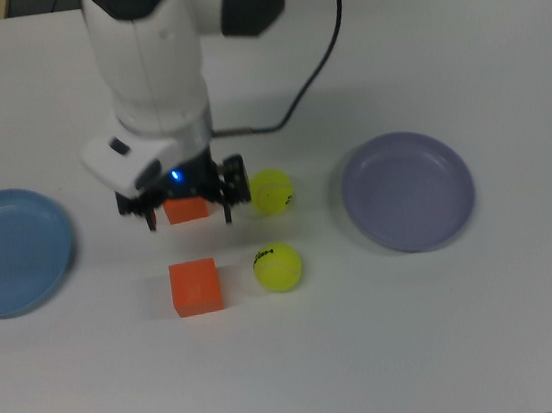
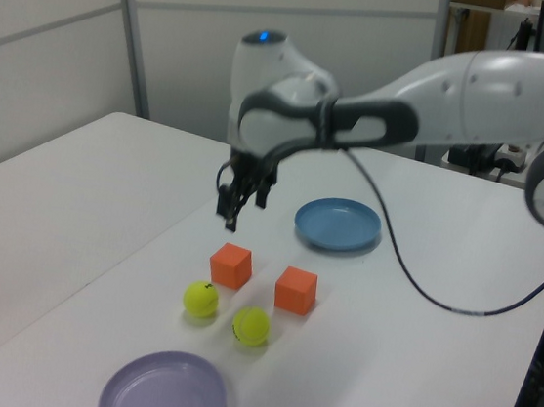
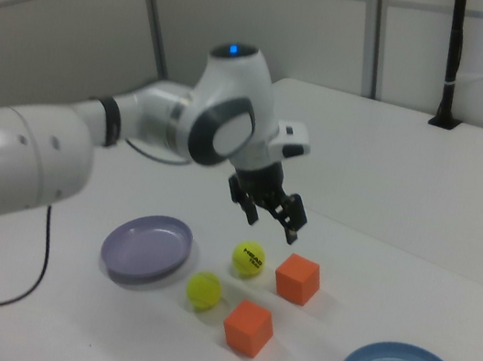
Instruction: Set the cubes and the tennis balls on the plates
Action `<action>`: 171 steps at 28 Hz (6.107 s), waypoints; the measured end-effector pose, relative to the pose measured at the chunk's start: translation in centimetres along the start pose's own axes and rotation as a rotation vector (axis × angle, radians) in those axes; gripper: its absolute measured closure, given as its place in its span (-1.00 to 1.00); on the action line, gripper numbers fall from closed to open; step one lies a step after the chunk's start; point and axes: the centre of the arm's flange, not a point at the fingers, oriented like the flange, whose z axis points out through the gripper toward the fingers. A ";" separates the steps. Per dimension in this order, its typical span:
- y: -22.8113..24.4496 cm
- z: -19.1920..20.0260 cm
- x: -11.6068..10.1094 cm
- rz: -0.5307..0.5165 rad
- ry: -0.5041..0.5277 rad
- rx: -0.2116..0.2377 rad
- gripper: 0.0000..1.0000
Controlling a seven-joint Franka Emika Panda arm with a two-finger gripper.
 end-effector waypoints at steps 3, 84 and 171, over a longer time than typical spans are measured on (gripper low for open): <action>-1.4 3.1 0.8 -0.036 0.032 -0.038 -1.00; -1.3 7.9 -6.1 -0.166 -0.514 -0.212 -1.00; -14.5 10.9 0.4 -0.240 0.066 -0.228 -0.33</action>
